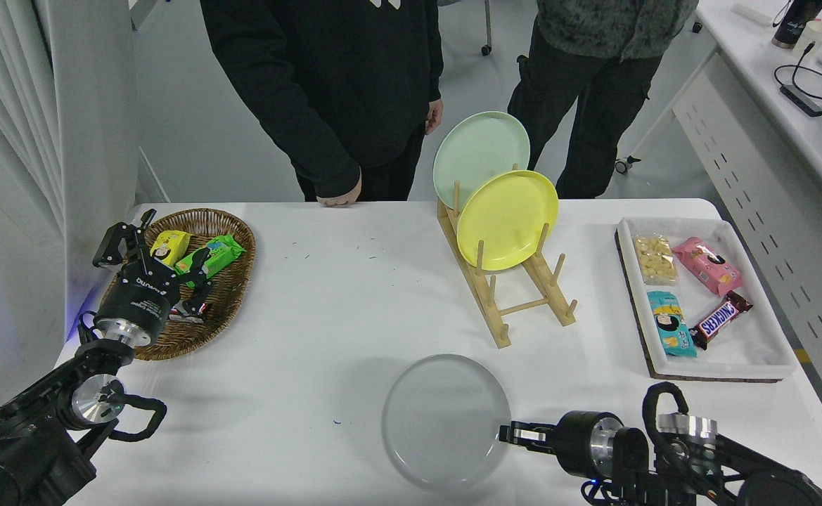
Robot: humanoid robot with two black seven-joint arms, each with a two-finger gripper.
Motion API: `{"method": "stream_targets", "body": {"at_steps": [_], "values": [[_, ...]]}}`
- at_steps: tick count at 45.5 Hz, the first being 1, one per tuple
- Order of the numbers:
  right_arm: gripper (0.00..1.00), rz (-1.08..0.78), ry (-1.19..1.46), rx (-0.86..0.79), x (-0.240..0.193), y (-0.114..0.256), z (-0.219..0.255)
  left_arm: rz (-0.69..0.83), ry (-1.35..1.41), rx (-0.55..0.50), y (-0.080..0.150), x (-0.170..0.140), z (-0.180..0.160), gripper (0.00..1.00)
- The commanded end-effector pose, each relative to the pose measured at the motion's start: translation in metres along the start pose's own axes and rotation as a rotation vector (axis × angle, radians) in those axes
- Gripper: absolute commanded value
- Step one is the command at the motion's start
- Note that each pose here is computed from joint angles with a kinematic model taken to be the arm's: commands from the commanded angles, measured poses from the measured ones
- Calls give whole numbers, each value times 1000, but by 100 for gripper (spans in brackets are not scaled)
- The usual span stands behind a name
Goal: Place the plate on the table
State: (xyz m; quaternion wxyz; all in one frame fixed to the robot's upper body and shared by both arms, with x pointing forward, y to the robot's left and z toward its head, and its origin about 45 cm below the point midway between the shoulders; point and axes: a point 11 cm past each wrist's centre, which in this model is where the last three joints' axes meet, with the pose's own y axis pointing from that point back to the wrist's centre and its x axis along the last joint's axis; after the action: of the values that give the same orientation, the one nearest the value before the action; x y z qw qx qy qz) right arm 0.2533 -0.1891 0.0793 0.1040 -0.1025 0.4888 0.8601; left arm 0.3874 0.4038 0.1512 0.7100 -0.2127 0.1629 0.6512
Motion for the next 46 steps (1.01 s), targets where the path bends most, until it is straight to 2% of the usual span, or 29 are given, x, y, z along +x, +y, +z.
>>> {"method": "stream_targets", "body": {"at_steps": [1,25,36,46], "values": [[0,2,3,-11,1,-10,8,-1,1,1,0,0,0,98],[0,37,15,-14,8,-13,10,-4,0,3,0,0,-1,98],[0,135,45,27,-2,12,-10,-3,1,4,0,0,-1,98],[0,134,61,61,-13,22,-20,-3,1,4,0,0,-1,98]]}}
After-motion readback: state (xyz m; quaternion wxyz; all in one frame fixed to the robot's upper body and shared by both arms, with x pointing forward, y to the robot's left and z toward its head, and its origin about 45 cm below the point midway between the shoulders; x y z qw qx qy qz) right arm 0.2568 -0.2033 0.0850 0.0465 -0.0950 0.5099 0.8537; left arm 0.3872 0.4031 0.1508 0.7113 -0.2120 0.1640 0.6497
